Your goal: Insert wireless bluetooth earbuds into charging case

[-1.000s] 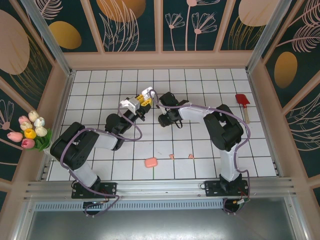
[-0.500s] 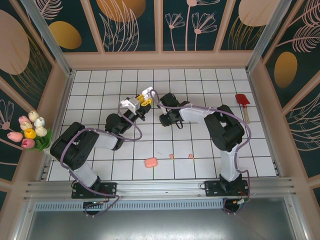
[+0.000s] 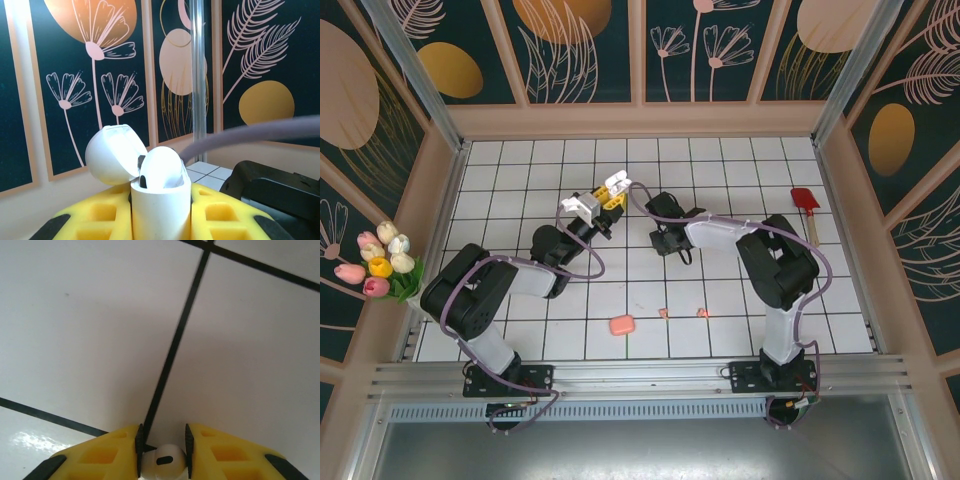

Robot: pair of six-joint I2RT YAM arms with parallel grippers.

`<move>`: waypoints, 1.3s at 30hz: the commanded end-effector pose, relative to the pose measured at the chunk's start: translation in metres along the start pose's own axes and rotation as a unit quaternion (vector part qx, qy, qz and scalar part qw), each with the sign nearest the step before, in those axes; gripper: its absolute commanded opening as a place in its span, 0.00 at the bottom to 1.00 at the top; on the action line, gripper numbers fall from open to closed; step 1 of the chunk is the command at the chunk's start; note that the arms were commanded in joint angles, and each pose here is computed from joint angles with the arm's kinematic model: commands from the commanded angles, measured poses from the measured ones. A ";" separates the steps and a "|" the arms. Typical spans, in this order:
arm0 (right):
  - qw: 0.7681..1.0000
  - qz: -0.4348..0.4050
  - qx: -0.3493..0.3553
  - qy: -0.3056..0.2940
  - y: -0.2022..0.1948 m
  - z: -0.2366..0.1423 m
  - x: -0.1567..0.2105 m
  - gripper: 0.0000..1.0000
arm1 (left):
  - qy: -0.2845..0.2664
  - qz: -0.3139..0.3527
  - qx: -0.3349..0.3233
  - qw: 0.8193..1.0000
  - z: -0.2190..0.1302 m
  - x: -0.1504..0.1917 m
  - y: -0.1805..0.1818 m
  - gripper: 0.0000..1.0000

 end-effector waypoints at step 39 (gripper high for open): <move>0.992 0.080 -0.088 0.044 -0.014 -0.007 0.019 0.52 | -0.031 0.037 -0.041 0.998 0.000 -0.019 0.022 0.00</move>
Point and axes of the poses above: each hand's point on the last joint's axis, 136 mm out from that joint toward the fingers, its own z axis out along the fingers, its own y axis along the line the jaws close on, x = y × z, the point moved 4 cm from there along -z, back along the fingers, and after that the axes turned 13 degrees about z, right-handed, at the moved point
